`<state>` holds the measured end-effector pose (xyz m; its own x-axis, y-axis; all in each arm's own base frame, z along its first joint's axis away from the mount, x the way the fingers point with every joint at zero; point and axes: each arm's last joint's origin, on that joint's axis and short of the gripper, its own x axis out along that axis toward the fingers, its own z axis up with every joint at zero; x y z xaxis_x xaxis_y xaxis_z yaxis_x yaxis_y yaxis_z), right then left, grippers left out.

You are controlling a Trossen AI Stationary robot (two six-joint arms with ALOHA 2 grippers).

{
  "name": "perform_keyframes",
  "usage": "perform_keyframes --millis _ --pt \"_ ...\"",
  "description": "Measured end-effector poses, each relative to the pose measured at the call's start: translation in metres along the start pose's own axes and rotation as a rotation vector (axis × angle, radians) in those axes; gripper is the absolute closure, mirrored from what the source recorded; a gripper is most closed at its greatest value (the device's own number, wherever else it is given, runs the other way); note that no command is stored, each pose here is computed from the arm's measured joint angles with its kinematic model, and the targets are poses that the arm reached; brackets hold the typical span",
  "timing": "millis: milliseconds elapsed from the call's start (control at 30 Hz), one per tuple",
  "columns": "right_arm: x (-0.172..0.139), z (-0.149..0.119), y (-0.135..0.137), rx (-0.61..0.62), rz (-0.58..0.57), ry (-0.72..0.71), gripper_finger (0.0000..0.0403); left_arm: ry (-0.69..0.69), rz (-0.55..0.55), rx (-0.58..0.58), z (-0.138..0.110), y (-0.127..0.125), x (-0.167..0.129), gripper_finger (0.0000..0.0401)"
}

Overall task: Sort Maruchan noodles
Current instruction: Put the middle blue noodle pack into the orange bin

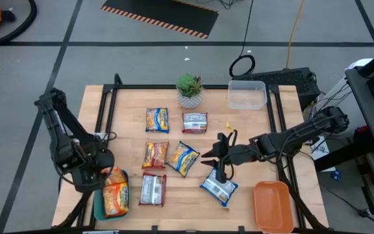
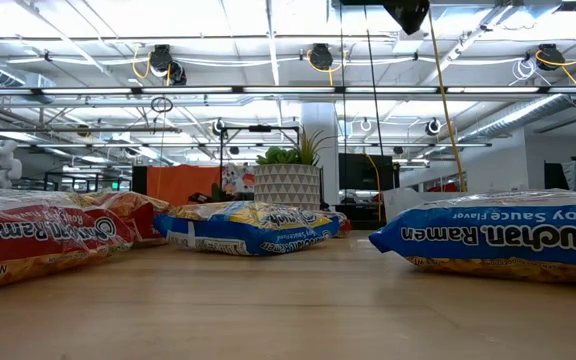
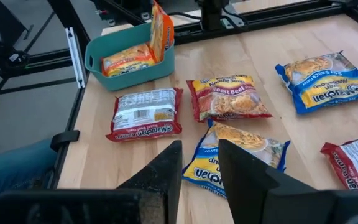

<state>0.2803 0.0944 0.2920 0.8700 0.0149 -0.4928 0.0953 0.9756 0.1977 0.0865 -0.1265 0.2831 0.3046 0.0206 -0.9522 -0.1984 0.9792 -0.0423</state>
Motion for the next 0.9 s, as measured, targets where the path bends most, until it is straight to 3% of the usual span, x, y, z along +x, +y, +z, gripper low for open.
perform_keyframes --millis 167,333,600,900 --pt "0.006 -0.002 0.0 -0.003 -0.026 0.003 0.0303 -0.244 0.084 0.095 0.011 0.001 0.0 0.016" --pt "0.03 -0.013 -0.007 0.014 -0.051 0.082 0.0303 -0.455 0.176 0.164 0.028 0.001 -0.001 0.016" --pt "0.059 -0.025 -0.025 0.049 -0.029 0.199 0.0302 -0.596 0.179 0.134 0.053 -0.003 0.002 0.016" --pt "0.077 -0.036 -0.032 0.018 -0.063 0.25 0.0302 -0.668 0.217 0.226 0.071 -0.004 0.01 0.016"
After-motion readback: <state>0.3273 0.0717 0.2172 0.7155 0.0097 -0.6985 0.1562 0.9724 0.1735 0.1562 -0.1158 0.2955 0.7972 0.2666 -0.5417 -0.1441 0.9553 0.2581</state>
